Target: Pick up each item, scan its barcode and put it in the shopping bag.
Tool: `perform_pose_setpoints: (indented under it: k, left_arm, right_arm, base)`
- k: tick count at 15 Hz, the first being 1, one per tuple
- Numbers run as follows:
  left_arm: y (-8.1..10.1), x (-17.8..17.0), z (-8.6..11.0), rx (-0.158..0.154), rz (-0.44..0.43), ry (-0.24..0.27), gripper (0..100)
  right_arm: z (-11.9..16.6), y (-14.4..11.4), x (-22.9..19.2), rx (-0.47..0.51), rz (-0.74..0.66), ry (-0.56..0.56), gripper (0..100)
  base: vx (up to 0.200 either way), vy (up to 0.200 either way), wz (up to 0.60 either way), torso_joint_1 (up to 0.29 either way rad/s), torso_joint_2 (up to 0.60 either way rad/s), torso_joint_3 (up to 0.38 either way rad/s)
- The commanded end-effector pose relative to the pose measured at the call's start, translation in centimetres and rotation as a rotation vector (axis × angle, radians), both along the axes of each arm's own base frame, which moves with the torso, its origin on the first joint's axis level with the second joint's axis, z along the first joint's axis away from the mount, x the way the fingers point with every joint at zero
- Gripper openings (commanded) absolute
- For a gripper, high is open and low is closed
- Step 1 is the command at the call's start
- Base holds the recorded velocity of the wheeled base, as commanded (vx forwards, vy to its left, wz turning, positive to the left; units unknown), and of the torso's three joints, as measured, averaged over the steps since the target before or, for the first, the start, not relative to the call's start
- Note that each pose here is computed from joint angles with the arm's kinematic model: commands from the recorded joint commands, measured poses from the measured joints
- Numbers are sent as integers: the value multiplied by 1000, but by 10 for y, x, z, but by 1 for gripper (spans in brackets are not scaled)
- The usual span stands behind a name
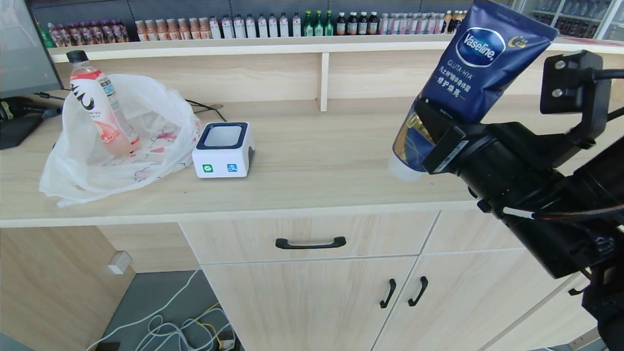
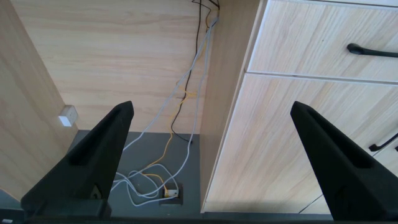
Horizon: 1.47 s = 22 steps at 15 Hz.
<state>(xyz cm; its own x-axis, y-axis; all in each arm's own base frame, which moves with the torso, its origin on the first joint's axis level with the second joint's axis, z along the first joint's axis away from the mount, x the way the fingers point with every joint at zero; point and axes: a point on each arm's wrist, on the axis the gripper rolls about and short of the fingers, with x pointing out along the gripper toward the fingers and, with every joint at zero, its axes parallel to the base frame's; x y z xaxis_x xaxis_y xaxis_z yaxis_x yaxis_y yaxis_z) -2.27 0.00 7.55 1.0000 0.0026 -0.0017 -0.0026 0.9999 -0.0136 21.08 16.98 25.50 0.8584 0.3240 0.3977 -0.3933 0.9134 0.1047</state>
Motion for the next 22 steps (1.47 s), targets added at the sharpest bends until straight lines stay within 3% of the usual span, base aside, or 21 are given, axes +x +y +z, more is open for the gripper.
perform_pose_setpoints:
  k: [1,8,22]
  left_arm:
    - [0,0,0,0,1,0,100]
    - [0,0,0,-2,1,0,100]
    - [0,0,0,-3,1,0,100]
  right_arm:
    - [4,-5,4,13,-22,-11,0]
    - [4,-4,5,35,-20,-42,0]
    - [1,0,9,29,11,-57,0]
  base:
    - [0,0,0,0,0,0]
    - [0,0,0,0,0,0]
    - [0,200,0,3,3,1]
